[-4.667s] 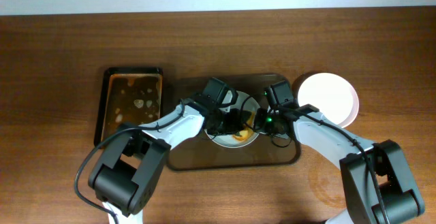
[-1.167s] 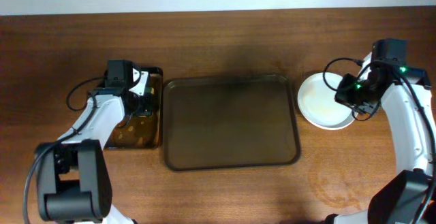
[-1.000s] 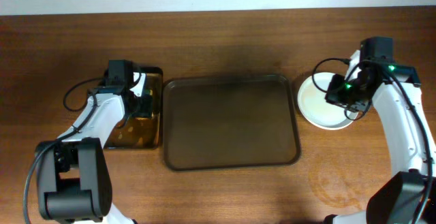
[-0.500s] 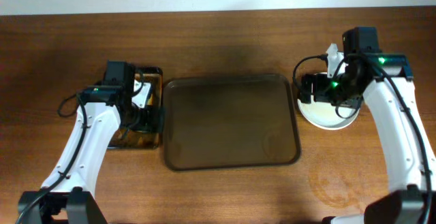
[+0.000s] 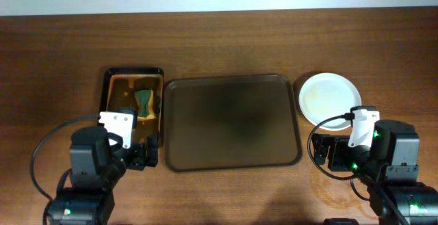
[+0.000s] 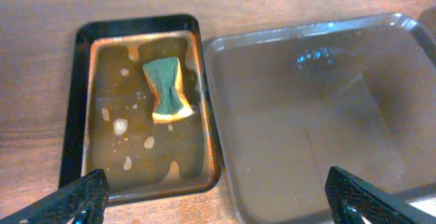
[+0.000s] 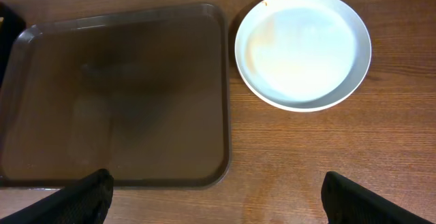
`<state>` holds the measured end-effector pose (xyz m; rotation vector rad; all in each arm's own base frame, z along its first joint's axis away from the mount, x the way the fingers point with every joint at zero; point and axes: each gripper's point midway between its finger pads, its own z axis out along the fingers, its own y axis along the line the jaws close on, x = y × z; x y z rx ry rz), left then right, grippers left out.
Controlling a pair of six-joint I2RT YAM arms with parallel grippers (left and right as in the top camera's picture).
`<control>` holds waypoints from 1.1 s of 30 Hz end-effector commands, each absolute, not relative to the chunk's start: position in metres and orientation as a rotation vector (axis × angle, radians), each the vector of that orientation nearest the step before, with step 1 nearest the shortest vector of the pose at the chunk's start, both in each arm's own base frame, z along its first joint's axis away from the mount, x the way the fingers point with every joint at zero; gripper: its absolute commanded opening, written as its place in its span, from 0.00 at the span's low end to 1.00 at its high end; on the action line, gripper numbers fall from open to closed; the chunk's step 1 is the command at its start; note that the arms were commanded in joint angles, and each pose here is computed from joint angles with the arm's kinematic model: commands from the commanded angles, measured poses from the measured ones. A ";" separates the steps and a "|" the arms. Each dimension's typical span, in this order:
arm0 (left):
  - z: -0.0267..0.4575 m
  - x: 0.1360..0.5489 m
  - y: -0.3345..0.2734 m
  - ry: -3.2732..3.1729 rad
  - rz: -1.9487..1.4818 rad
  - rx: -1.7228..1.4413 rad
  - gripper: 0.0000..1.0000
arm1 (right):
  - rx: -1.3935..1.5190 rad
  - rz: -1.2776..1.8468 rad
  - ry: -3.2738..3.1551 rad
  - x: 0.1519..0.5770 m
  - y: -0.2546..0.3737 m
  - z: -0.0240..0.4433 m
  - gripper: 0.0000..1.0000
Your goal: Clean dirty plates on tray and stack at the side
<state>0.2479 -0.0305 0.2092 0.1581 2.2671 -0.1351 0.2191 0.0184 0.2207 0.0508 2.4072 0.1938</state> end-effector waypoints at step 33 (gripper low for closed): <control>0.210 0.245 -0.032 2.255 -0.152 0.156 1.00 | -0.118 0.006 1.635 0.245 0.019 0.158 0.98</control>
